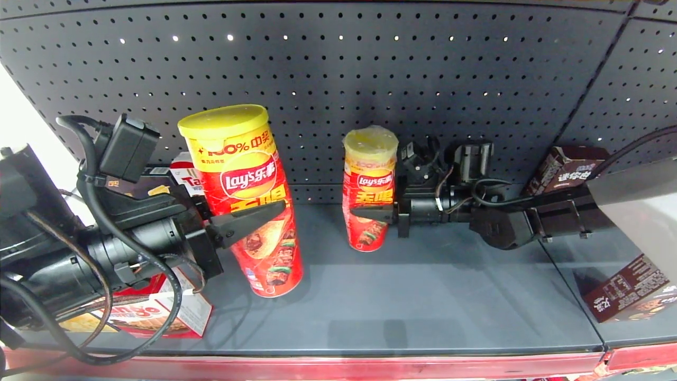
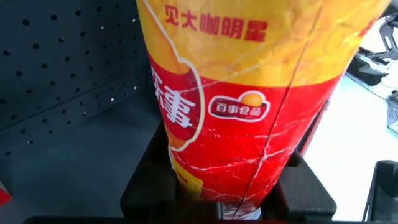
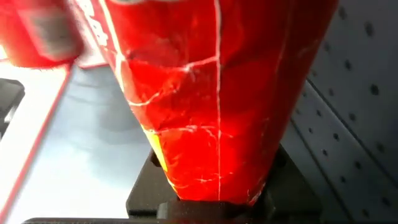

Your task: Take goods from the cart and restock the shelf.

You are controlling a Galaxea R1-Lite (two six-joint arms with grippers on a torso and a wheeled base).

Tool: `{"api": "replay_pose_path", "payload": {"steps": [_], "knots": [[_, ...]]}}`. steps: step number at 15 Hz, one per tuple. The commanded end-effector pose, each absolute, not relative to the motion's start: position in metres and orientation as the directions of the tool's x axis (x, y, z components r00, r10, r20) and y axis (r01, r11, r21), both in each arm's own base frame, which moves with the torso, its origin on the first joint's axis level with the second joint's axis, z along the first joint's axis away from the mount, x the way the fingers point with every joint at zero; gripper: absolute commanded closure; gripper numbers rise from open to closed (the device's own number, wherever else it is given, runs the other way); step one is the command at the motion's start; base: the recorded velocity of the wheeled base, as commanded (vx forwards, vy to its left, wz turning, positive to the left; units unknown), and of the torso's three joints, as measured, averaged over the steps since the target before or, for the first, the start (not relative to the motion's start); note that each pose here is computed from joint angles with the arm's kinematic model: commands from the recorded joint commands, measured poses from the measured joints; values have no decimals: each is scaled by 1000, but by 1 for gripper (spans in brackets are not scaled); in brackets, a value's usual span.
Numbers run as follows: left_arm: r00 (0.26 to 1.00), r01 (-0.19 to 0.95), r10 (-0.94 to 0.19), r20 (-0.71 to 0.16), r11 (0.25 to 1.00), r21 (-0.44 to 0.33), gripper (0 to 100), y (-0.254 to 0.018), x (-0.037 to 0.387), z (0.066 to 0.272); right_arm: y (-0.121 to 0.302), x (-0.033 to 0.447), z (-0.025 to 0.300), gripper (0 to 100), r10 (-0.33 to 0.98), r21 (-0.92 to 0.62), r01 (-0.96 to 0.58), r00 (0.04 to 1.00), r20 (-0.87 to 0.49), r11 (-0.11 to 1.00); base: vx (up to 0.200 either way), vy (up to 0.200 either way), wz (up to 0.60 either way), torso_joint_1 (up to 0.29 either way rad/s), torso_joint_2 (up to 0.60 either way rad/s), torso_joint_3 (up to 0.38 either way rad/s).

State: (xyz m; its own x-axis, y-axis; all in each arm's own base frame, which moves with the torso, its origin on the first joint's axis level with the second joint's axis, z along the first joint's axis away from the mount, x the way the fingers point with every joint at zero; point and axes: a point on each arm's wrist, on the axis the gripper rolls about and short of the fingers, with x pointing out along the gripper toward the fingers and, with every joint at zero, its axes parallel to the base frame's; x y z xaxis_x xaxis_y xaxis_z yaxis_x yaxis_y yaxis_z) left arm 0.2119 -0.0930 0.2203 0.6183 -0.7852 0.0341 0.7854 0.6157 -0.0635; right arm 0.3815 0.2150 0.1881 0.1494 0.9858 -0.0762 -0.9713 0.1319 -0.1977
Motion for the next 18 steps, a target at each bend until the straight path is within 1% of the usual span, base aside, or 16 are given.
{"api": "replay_pose_path", "payload": {"steps": [1, 3, 5, 6, 8, 12, 15, 18], "knots": [[617, 787, -786, 38, 614, -61, 100, -93, 212, 222, 205, 337, 220, 100, 989, -225, -967, 138, -60, 121, 0, 0, 0, 0, 0, 0], [617, 787, -786, 38, 614, -60, 100, -94, 213, 222, 200, 313, 223, 100, 988, -231, -965, 141, -58, 125, 0, 0, 0, 0, 0, 0], [617, 787, -786, 39, 614, -61, 100, -94, 213, 222, 192, 288, 219, 100, 990, -238, -964, 134, -52, 118, 0, 0, 0, 0, 0, 0], [617, 787, -786, 36, 614, -63, 100, -94, 213, 221, 186, 269, 211, 100, 990, -236, -965, 133, -54, 116, 0, 0, 0, 0, 0, 0], [617, 787, -786, 37, 614, -62, 100, -94, 213, 222, 182, 251, 193, 100, 991, -226, -969, 121, -64, 104, 0, 0, 0, 0, 0, 0], [617, 786, -786, 32, 614, -65, 100, -94, 213, 220, 180, 251, 151, 100, 988, -201, -974, 125, -85, 106, 0, 0, 0, 0, 0, 0], [620, 784, -784, 29, 617, -67, 100, -93, 212, 219, 183, 255, 137, 100, 988, -181, -978, 122, -99, 103, 0, 0, 0, 0, 0, 0], [620, 784, -784, 28, 617, -68, 100, -93, 212, 219, 184, 257, 132, 100, 987, -165, -981, 121, -109, 102, 0, 0, 0, 0, 0, 0]]}}
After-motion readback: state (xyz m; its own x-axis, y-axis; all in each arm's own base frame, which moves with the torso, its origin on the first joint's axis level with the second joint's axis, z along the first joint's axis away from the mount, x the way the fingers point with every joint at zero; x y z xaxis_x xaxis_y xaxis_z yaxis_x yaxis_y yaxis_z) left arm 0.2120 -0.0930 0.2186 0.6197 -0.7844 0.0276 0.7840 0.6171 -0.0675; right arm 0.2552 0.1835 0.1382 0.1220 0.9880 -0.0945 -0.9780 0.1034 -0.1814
